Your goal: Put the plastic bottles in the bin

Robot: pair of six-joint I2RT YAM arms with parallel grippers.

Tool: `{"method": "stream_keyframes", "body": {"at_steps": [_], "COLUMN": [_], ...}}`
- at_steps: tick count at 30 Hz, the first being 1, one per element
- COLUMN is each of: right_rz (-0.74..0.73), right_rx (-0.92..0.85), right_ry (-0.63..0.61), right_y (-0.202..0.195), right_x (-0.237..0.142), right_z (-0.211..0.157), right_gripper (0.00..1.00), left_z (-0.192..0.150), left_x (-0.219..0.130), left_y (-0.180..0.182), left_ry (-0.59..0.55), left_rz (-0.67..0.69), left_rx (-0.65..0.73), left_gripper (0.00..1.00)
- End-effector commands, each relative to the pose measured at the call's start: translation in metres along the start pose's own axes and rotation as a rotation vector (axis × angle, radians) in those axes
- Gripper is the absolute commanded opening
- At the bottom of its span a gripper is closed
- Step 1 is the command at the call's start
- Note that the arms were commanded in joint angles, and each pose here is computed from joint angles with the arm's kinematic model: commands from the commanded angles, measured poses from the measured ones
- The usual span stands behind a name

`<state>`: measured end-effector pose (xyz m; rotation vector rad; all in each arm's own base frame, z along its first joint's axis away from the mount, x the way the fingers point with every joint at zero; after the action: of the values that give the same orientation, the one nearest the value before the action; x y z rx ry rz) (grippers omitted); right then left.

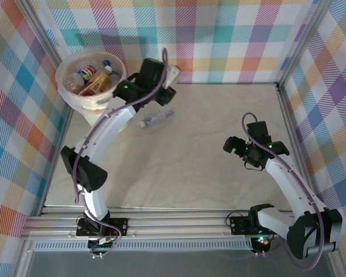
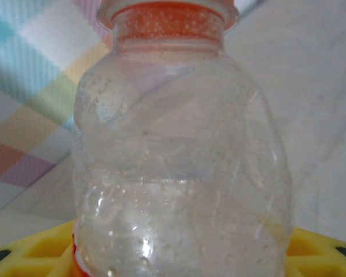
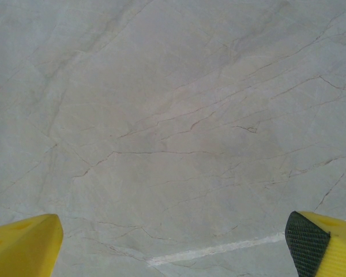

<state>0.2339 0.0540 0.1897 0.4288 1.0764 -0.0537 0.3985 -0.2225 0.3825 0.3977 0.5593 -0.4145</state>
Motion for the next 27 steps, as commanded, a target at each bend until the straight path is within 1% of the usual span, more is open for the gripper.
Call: {"method": "stream_keyframes", "body": {"at_steps": [1, 8, 13, 16, 21, 24, 27], "right_rz": [-0.007, 0.003, 0.002, 0.0, -0.007, -0.009, -0.004], "right_rx": [-0.005, -0.008, -0.011, -0.009, -0.012, -0.011, -0.003], "right_ry": [0.004, 0.001, 0.0, 0.001, 0.003, 0.005, 0.01], "right_y": [-0.002, 0.0, 0.0, 0.0, -0.002, -0.002, -0.001], "right_x": [0.003, 0.004, 0.003, 0.003, 0.003, 0.004, 0.007], "right_z": [-0.001, 0.001, 0.002, 0.001, 0.0, 0.0, 0.001], "right_gripper": [1.0, 1.0, 1.0, 1.0, 1.0, 1.0, 1.0], "left_z": [0.017, -0.001, -0.012, -0.019, -0.032, -0.037, -0.04], "left_x": [-0.045, -0.075, -0.087, -0.091, -0.099, -0.094, -0.086], "left_y": [0.055, 0.135, 0.173, 0.195, 0.242, 0.261, 0.277], "left_ry": [-0.114, -0.133, -0.156, -0.167, -0.171, -0.16, -0.151], "left_rz": [0.133, 0.297, 0.372, 0.39, 0.458, 0.465, 0.501], "left_rx": [-0.139, -0.304, -0.4, -0.447, -0.46, -0.408, -0.347], "left_gripper": [0.35, 0.35, 0.35, 0.35, 0.35, 0.35, 0.34]}}
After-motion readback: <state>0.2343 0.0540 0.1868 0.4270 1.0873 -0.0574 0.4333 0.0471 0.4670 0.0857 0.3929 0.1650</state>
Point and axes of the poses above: each hand's point on the last joint's axis, 136 mm out from that joint toward the fingers, its own x axis out along the fingers, its own y axis along the line the jaws close on, z = x × y, the point moved 6 cm from there along -x, back along the fingers, and after that the axes turned 4 degrees about -x, right-handed, at the moved point
